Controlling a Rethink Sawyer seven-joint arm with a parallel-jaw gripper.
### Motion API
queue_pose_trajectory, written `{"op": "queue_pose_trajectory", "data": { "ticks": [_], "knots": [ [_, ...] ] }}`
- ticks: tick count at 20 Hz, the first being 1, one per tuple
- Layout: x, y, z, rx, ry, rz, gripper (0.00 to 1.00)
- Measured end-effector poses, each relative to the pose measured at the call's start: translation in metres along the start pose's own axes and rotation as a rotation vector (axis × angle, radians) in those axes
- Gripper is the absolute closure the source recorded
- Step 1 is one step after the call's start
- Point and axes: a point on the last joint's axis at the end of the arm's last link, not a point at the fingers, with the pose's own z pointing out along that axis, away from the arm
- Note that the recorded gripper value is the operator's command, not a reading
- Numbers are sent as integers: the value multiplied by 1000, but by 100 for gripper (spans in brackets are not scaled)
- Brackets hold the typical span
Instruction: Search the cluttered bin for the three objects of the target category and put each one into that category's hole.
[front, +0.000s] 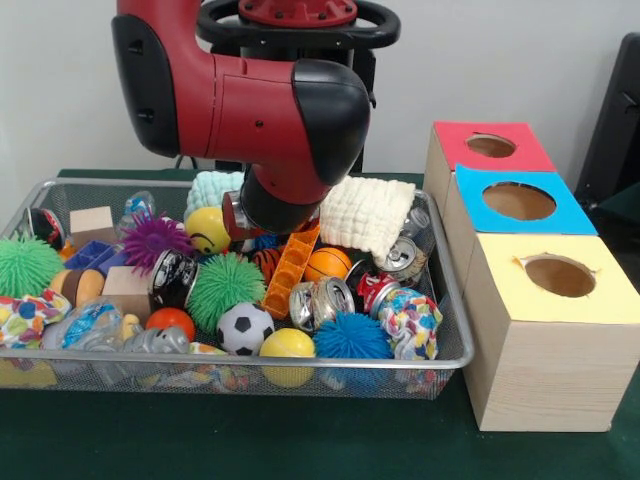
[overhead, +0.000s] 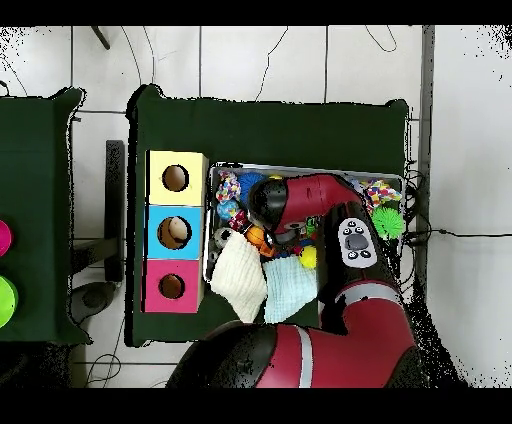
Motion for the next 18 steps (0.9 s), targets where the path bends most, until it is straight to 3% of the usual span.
{"op": "queue_pose_trajectory", "data": {
  "ticks": [5, 10, 14, 18],
  "knots": [
    [1, 1, 1, 0, -6, -2, 0],
    [-14, -8, 6, 28, -158, 3, 0],
    [-32, -24, 10, 61, -334, 20, 0],
    [-41, -30, 8, 79, -418, 28, 0]
  ]
}}
